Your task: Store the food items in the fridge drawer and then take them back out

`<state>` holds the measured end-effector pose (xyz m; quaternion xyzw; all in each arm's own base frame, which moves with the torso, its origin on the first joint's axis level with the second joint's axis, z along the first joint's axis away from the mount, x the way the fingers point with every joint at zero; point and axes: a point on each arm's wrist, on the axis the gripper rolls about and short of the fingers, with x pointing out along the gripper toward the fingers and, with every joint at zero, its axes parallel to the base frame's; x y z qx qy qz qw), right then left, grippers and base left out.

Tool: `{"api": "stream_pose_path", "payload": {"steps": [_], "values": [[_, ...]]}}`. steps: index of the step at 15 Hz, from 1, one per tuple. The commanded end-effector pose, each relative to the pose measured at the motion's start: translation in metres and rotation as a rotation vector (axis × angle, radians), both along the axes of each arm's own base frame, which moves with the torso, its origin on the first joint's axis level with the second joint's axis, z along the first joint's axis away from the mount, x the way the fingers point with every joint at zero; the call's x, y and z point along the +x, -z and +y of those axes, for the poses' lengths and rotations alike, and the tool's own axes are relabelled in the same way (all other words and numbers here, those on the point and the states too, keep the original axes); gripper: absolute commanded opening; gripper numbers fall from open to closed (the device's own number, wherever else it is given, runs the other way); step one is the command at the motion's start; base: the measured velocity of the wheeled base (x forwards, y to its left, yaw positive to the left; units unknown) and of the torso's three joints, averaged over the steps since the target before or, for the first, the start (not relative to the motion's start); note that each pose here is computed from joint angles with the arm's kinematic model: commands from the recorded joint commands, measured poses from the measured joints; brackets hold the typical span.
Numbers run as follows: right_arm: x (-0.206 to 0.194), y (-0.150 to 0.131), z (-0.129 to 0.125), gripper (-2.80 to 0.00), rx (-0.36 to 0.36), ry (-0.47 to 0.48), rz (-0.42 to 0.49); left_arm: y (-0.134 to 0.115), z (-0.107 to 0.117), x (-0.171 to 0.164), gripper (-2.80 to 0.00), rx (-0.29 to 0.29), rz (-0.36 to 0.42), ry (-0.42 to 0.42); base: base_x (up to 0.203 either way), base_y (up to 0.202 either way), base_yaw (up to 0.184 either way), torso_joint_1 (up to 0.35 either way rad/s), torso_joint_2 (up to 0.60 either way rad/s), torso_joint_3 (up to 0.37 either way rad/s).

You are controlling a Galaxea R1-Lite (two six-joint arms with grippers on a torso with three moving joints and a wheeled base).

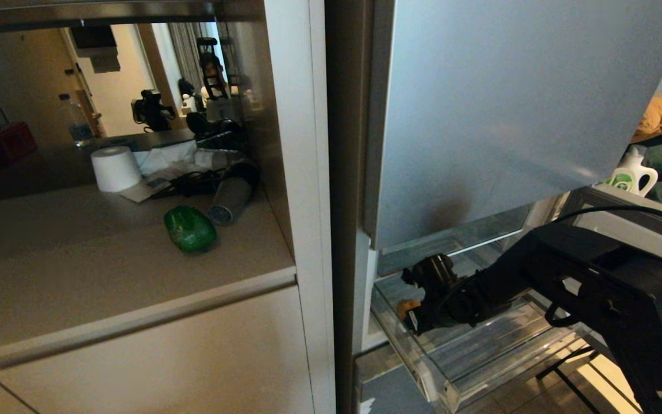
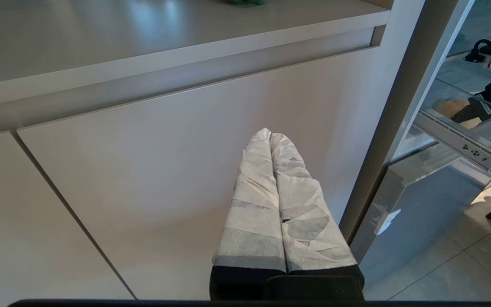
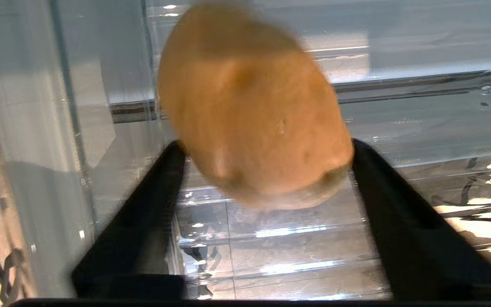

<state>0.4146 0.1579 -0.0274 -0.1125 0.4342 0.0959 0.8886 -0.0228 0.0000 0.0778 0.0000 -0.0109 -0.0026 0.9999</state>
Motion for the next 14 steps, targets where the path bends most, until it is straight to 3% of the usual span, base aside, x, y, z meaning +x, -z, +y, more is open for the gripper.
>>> {"api": "stream_pose_path", "payload": {"steps": [1, 8, 14], "values": [[0.001, 0.001, -0.001, -2.80, -0.001, 0.005, 0.001, 0.003, 0.000, 0.001, -2.80, 0.000, 0.011, -0.001, 0.000, 0.000, 0.000, 0.000, 0.00, 0.000], [0.000, 0.000, -0.001, -2.80, -0.001, 0.004, -0.001, 0.003, 0.000, 0.001, -2.80, 0.000, 0.011, -0.001, 0.000, 0.000, 0.000, 0.000, 0.00, 0.000], [-0.023, -0.044, -0.005, -2.80, 0.015, -0.005, -0.036, 0.003, 0.000, 0.001, -2.80, 0.001, 0.011, 0.001, 0.000, 0.000, 0.000, 0.000, 0.00, 0.000]]}}
